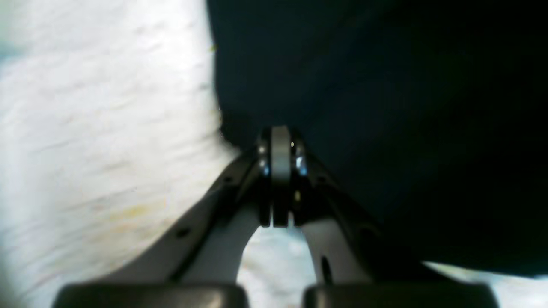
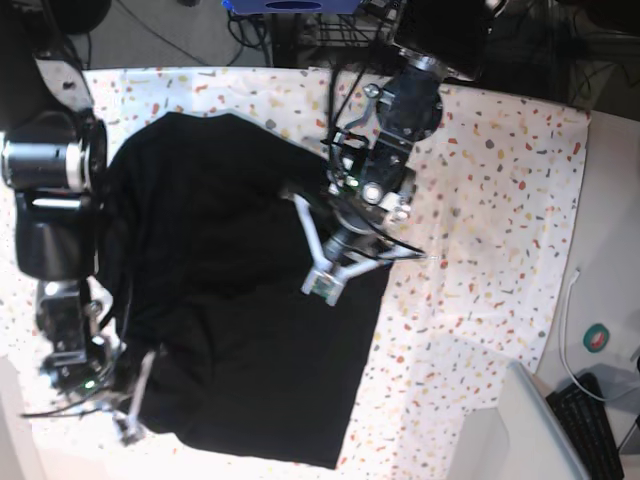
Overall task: Layout the t-shirt on the table in an organized manner, then fold the t-shirt properly
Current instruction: 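Grasp the shirt edges with both grippers and pull them apart to flatten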
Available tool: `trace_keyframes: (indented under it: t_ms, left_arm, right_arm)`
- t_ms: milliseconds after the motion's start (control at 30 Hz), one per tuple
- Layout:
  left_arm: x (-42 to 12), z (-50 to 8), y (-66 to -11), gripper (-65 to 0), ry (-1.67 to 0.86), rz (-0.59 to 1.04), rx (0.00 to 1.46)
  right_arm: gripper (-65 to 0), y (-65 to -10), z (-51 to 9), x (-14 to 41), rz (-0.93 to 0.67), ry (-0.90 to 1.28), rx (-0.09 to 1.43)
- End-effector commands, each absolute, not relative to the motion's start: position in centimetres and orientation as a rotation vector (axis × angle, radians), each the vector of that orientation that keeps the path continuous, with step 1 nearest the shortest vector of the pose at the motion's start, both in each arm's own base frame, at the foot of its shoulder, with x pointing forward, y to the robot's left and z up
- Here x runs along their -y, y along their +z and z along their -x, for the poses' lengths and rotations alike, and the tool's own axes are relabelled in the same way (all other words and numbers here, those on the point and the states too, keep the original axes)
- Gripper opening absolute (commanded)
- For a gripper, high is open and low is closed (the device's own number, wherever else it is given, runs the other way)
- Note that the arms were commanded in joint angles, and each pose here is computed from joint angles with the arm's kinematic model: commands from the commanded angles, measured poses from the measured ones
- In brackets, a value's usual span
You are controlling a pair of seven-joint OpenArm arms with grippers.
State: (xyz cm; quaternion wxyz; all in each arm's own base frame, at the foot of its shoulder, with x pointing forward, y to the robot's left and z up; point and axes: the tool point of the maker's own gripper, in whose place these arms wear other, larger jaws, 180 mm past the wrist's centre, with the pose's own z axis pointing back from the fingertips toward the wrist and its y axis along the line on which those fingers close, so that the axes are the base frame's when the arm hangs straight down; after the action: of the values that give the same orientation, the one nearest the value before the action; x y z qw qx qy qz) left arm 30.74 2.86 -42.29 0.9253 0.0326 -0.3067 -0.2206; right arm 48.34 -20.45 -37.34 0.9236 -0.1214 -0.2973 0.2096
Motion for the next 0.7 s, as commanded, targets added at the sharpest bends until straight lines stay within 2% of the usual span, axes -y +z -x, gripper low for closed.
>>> trace_keyframes:
  t_ms: [0,133,233,367,433,533,667]
  left_arm:
    - [-4.3,-31.4,-41.9,-65.0,-0.453,-0.098,0.646]
    - [-5.4,-28.9,-42.7,-65.0,-0.426,-0.078,0.656]
    - [-7.6,-32.0,-41.9,-65.0,-0.401,-0.130,0.697]
    - [-8.1,-33.2,-42.6,-65.0,-0.389,-0.141,0.677]
    - [-8.4,-34.0,-42.3,-65.0,-0.389,-0.150,0.691]
    - [-8.6,-31.5,-42.1,-65.0,-0.393,-0.140,0.698]
    - [-9.4,-30.5,-42.2,-65.0,-0.392,-0.138,0.692]
  right_arm:
    - [-65.0,-35.9,-48.9,21.4,0.286,0.407,0.632]
    - [-65.0,-36.1,-46.0,22.5,0.339,0.401,0.631]
    - [-65.0,-34.4,-48.1,21.2,0.322,0.412,0.708]
    - [-65.0,-35.1,-48.6,20.8,0.300,0.413,0.689]
    - [-65.0,-35.0,-48.9,17.9,0.277,0.453,0.702]
    - [-65.0,-35.4,-45.1,20.0,0.351,0.438,0.625]
    - [-65.0,-35.0,-42.3,18.2,0.349,0.452,0.687]
